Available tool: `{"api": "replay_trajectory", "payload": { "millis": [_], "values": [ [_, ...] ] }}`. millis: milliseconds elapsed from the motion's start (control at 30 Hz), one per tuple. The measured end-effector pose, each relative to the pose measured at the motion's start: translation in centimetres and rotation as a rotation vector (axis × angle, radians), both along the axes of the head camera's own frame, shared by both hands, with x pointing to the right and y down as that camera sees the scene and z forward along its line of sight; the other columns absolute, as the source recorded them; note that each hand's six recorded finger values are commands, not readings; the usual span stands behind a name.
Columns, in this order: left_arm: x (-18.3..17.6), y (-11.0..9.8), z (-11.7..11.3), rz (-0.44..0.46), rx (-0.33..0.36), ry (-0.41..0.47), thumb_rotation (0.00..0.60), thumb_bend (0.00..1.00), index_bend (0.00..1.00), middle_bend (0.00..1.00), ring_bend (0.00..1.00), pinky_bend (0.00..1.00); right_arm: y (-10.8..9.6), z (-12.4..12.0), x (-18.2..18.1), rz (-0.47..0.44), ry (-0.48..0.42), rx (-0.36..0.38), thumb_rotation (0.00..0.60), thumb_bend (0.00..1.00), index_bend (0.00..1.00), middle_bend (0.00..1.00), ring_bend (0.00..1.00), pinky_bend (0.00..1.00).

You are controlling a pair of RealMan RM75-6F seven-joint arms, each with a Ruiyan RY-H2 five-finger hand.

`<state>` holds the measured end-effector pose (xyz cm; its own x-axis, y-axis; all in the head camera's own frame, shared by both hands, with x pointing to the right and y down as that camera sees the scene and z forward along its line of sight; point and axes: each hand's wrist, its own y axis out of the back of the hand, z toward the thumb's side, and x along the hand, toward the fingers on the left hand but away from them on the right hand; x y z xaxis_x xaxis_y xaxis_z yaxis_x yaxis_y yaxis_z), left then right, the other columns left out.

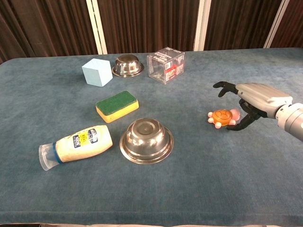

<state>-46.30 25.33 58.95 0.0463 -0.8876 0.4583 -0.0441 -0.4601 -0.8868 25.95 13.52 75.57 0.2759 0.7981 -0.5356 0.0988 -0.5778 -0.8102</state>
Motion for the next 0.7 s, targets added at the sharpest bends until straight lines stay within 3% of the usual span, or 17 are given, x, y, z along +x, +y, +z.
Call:
{"api": "replay_trajectory", "payload": {
  "millis": [167, 300, 433, 533, 700],
  "values": [
    [0.0, 0.0, 0.0, 0.002, 0.000, -0.001, 0.600, 0.56, 0.32, 0.21, 0.25, 0.55, 0.0, 0.5, -0.5, 0.004, -0.007, -0.011, 0.600, 0.27, 0.27, 0.30, 0.89, 0.88],
    [0.0, 0.0, 0.2, 0.003, -0.005, -0.002, 0.600, 0.56, 0.33, 0.21, 0.25, 0.55, -0.2, 0.9, -1.1, 0.011, -0.019, -0.015, 0.600, 0.27, 0.41, 0.32, 0.89, 0.89],
    [-0.1, 0.0, 0.2, 0.000, -0.004, -0.001, 0.600, 0.56, 0.33, 0.21, 0.26, 0.55, -0.4, 1.2, -1.7, 0.025, -0.043, -0.007, 0.600, 0.27, 0.70, 0.51, 0.94, 0.93],
    [-0.1, 0.0, 0.1, -0.003, -0.003, 0.000, 0.600, 0.56, 0.33, 0.21, 0.26, 0.55, -0.5, 1.5, -1.7, 0.038, -0.061, -0.001, 0.600, 0.27, 0.86, 0.65, 0.96, 0.95],
    [-0.1, 0.0, 0.1, 0.000, -0.001, 0.000, 0.600, 0.56, 0.33, 0.21, 0.26, 0.55, -0.3, 1.8, -1.6, 0.033, -0.063, 0.006, 0.600, 0.31, 0.96, 0.76, 0.99, 0.97]
  ]
}}
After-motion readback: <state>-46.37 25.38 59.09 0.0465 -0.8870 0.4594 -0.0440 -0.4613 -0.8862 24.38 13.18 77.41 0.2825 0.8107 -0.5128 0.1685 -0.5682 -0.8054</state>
